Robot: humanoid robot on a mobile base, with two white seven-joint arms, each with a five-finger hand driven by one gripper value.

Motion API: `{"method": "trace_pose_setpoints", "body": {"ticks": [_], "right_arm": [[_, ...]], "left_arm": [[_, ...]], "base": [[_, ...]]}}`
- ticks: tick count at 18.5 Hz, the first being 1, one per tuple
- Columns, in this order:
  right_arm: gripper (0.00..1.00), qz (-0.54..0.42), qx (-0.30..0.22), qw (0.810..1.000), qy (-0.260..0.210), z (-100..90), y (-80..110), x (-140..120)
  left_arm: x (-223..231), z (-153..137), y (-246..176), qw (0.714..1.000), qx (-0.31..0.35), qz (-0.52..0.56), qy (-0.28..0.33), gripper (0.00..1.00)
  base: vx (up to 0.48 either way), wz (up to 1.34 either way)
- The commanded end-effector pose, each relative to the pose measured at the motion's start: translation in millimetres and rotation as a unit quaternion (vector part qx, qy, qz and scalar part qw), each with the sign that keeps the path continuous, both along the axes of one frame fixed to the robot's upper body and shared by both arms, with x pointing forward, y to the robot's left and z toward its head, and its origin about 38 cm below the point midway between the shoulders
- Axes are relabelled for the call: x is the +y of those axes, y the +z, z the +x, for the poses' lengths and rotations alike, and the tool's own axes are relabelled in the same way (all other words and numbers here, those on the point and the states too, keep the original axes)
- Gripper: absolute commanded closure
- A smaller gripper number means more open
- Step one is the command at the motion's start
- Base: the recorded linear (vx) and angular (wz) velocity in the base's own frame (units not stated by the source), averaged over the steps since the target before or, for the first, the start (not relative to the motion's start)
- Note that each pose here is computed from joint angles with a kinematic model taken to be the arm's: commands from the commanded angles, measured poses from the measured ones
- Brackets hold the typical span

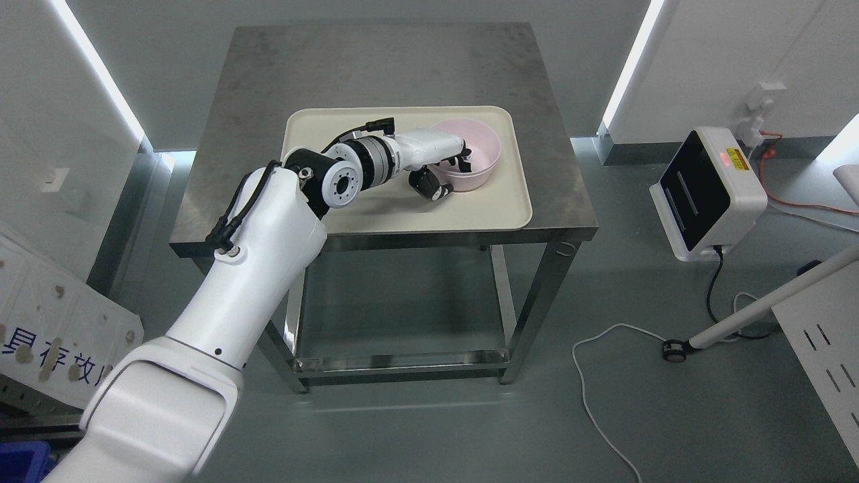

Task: Stack pink IKEA bowls on left shelf middle
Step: 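Reach the left hand down and grip the rim of the stacked bowls, then lift the stacked pink bowls off the tray with the left hand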

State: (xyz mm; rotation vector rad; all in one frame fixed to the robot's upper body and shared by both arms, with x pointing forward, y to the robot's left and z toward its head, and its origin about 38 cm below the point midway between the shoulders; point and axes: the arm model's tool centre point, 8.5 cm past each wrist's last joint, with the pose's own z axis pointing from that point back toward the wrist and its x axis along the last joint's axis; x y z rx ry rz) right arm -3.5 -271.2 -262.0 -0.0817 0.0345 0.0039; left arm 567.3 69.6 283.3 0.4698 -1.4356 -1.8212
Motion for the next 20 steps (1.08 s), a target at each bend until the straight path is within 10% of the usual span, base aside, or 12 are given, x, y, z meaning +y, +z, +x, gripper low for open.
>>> {"method": "trace_pose_setpoints", "body": {"ticks": [1,15,20], "right_arm": [[0.0,-0.009,-0.003,1.0,-0.008,-7.1,0.6,-11.3],[0.0,-0.009,-0.003,1.0,-0.008,-7.3,0.6,-11.3],[0.0,-0.009,-0.003,1.0,-0.008,-7.1,0.6,-11.3]], "left_arm": [[23.0,5.0,8.3,0.999,0.013,-0.05,-0.005,1.0],[69.8,2.2,92.0,0.981,-0.062,-0.185,0.014,0.99],[121.9,-45.6,137.0,0.969,-0.137,-0.208,0.0,0.98]], "base": [[0.0,0.0],[0.0,0.0],[0.0,0.0]]}}
